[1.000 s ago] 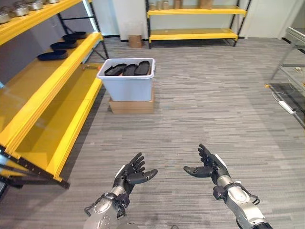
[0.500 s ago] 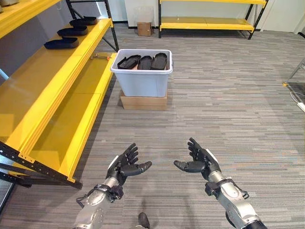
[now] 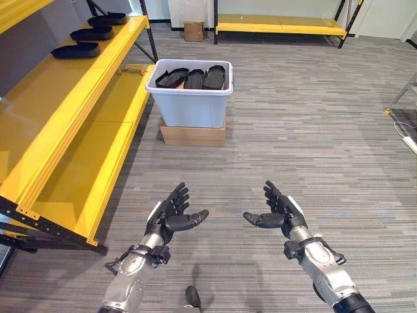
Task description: Move parts from the plastic box to the shelf.
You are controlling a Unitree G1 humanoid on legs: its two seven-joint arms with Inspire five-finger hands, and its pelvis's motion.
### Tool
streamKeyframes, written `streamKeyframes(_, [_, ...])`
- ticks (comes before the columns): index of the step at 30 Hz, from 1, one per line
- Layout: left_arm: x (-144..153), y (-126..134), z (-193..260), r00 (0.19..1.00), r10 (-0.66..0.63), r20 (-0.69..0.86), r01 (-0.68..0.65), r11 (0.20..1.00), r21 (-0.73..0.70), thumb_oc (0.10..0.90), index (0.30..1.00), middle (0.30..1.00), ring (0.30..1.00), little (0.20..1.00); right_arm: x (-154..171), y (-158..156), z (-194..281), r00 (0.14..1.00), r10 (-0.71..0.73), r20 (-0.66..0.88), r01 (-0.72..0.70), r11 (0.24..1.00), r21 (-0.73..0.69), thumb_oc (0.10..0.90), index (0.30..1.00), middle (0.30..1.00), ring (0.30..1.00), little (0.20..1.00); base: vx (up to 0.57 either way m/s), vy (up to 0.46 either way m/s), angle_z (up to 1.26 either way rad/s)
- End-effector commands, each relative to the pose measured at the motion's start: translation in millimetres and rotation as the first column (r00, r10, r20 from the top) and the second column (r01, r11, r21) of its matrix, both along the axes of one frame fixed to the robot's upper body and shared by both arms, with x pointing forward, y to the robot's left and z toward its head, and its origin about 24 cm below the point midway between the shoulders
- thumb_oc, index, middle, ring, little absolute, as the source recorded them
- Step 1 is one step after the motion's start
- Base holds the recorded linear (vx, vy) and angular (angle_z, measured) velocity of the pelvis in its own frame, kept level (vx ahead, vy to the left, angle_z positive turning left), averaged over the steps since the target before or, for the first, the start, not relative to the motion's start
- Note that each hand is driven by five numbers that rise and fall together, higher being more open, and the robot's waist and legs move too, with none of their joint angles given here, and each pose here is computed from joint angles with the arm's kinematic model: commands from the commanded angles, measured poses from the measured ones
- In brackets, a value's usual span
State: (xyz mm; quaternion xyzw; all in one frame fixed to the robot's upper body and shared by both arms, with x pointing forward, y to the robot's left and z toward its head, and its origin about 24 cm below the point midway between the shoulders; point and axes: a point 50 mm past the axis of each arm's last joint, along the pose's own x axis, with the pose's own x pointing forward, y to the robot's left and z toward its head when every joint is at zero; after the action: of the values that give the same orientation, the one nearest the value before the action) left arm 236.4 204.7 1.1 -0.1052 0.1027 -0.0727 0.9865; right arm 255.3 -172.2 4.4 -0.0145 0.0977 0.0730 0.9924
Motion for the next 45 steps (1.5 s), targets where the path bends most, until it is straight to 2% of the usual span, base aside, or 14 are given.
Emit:
streamKeyframes(1, [22,-7,40,0.971,-0.042,0.235,0.042,0.999,0.003,0.9,1.0,1.0,1.0,1.0,21,2,46,0.967,-0.003,0.256,0.0,1.0,0.012,0.9,1.0,1.0,1.0,1.0,0.0,0.0,0.0])
streamKeyframes(9, [22,-7,40,0.971,-0.042,0.235,0.042,0.999,0.003,0.9,1.0,1.0,1.0,1.0,21,2,46,0.967,-0.003,0.256,0.0,1.0,0.012,0.9,1.0,1.0,1.0,1.0,0.03,0.072,-0.01])
streamKeyframes(10, [25,-11,43,0.971,-0.043,0.235,0.045,0.999,-0.003,0.9,1.0,1.0,1.0,1.0,22,8,48,0.963,-0.027,0.268,0.014,0.999,0.05,0.9,1.0,1.0,1.0,1.0,0.46,0.406,-0.07])
streamKeyframes(11, [26,-16,42,0.975,-0.06,0.214,0.064,0.998,-0.009,0.9,1.0,1.0,1.0,1.0,14,-5,45,0.966,-0.056,0.254,0.039,0.997,0.072,0.9,1.0,1.0,1.0,1.0,0.52,0.364,-0.39])
streamKeyframes(13, [23,-23,37,0.972,-0.108,0.207,0.11,0.994,-0.002,0.9,1.0,1.0,1.0,1.0,12,-9,43,0.966,-0.086,0.242,0.069,0.994,0.08,0.9,1.0,1.0,1.0,1.0,0.21,-0.157,-0.89])
streamKeyframes(17, [22,-30,32,0.974,-0.13,0.188,0.134,0.991,-0.011,0.9,1.0,1.0,1.0,1.0,12,-8,37,0.97,-0.108,0.219,0.091,0.992,0.083,0.9,1.0,1.0,1.0,1.0,0.12,-0.035,0.93])
streamKeyframes(45, [17,-26,27,0.98,-0.14,0.144,0.143,0.99,-0.014,0.9,1.0,1.0,1.0,1.0,6,-2,36,0.974,-0.074,0.213,0.062,0.996,0.06,0.9,1.0,1.0,1.0,1.0,0.03,-0.019,0.01])
